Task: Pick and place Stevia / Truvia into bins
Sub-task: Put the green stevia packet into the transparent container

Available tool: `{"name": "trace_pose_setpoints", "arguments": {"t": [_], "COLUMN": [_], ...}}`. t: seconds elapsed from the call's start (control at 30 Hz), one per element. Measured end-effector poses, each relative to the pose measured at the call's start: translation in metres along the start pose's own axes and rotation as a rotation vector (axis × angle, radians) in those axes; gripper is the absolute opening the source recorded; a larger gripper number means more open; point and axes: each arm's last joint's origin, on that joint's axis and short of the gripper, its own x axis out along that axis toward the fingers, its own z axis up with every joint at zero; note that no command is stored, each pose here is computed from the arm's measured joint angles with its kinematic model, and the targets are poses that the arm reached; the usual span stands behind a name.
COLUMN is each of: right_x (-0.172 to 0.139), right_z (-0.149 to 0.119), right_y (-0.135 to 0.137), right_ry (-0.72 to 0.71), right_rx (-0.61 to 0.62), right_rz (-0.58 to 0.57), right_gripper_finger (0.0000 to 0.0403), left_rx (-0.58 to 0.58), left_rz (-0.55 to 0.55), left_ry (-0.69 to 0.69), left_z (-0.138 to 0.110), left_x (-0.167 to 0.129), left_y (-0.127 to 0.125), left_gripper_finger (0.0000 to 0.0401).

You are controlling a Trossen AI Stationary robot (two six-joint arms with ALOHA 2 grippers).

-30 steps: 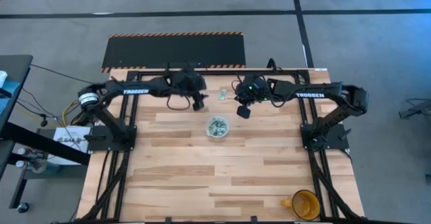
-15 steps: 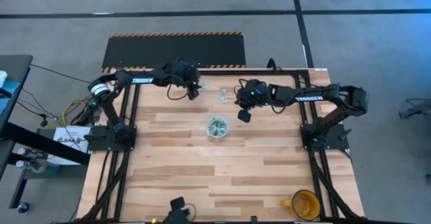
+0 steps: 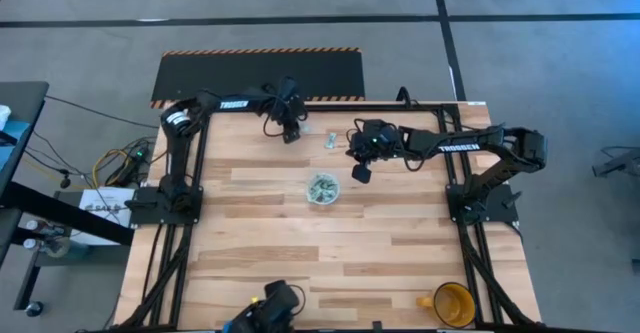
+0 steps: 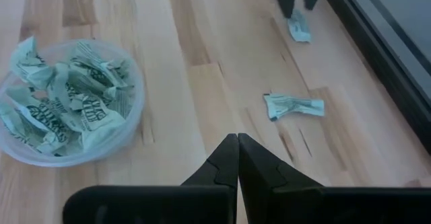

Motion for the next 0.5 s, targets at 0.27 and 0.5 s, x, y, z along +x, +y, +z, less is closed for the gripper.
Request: {"name": "trace_pose_setpoints", "arguments": {"t": [0.27,0.5], "right_x": [0.000,0.000], "right_z": [0.000,0.001], "right_y": [0.000,0.000], "right_ry": [0.000,-0.004], "right_rx": [0.000,-0.001], "right_rz": [0.001,0.001], "right_gripper_finger": [0.0000,0.0000], "left_rx": [0.007,0.011], "left_rz": [0.015,0.026], "left_ry": [0.085,0.100], "left_z": [0.004,0.005], "left_x": [0.016,0.016], "left_y": [0.006,0.004], "left_gripper_finger": [0.0159,0.0147]}}
